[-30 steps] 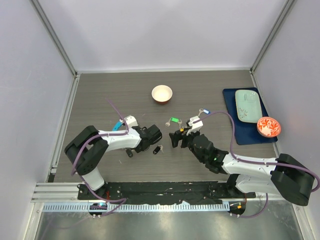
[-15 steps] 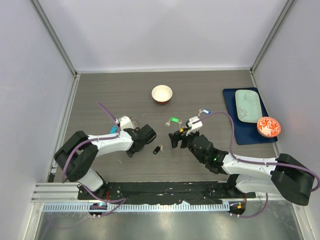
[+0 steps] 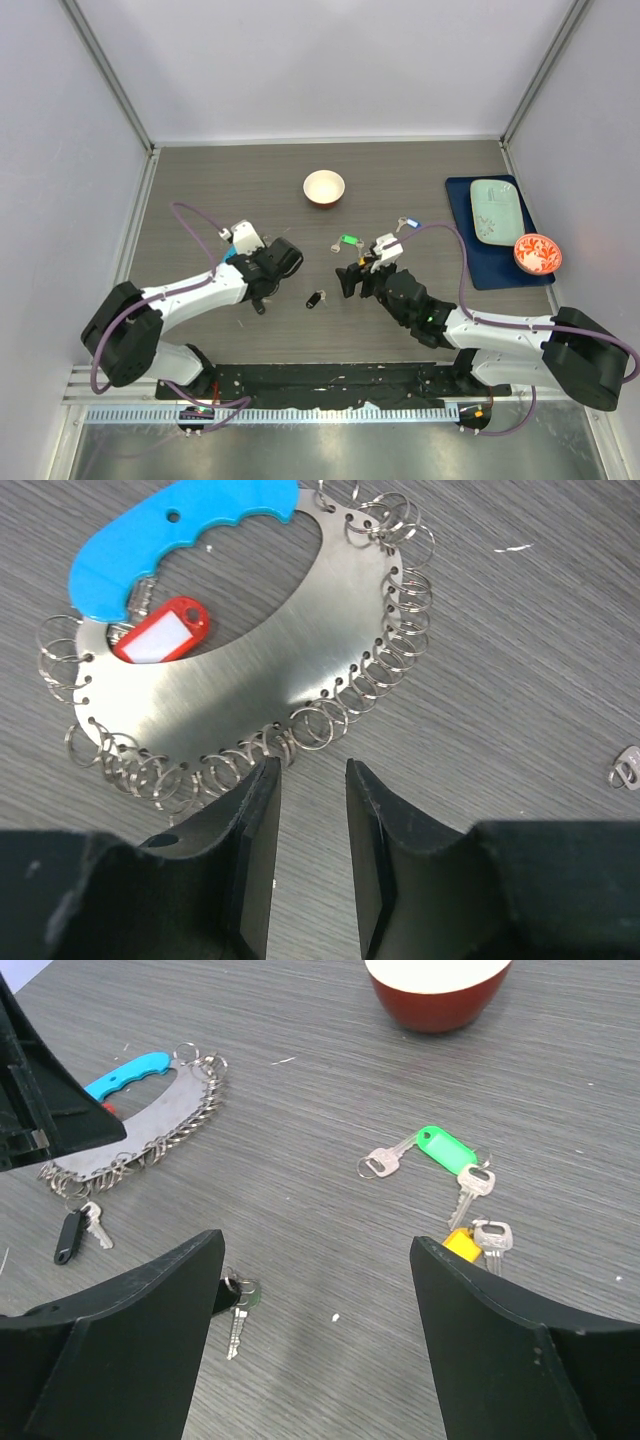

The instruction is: Put the keys on the keyring

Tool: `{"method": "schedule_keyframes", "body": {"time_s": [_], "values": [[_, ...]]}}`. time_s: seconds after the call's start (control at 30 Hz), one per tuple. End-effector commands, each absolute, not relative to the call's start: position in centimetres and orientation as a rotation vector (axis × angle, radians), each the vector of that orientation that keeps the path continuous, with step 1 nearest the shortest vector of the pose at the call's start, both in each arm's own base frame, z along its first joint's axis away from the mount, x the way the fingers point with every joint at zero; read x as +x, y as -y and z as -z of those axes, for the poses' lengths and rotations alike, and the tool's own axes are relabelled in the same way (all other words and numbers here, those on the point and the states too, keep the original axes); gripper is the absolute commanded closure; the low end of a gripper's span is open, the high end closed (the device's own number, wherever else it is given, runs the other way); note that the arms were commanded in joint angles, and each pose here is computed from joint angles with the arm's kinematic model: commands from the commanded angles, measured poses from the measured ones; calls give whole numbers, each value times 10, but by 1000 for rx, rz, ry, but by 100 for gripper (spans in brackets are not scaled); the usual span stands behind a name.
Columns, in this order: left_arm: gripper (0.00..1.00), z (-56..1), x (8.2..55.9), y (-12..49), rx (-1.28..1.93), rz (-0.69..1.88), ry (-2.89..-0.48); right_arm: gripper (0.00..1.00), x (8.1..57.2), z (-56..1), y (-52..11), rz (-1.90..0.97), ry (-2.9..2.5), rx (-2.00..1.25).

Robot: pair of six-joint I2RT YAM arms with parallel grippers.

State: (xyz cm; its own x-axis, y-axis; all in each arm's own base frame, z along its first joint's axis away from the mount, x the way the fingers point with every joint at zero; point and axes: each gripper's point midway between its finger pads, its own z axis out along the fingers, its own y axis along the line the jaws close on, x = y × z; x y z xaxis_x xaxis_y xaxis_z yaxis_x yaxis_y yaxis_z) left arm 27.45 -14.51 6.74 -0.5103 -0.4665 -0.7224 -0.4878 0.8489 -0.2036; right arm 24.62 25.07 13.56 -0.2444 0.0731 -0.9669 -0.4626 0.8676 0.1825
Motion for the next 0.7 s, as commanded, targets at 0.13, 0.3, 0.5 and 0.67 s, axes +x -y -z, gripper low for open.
{"method": "schedule_keyframes", "body": {"time_s": [0.13, 0.3, 0.5, 0.67], "values": [[63, -81, 266, 120, -694, -87, -2132, 20, 240, -154, -274, -619, -1683, -383], [62, -78, 264, 119, -711, -75, -2141, 21, 235, -150, -287, -654, -1690, -469], [52, -125, 263, 105, -659, -99, -2085, 30, 224, -136, -322, -722, -1740, -679], [29, -190, 253, 95, -540, -55, -2067, 31, 225, -143, -347, -747, -1741, -773]]}}
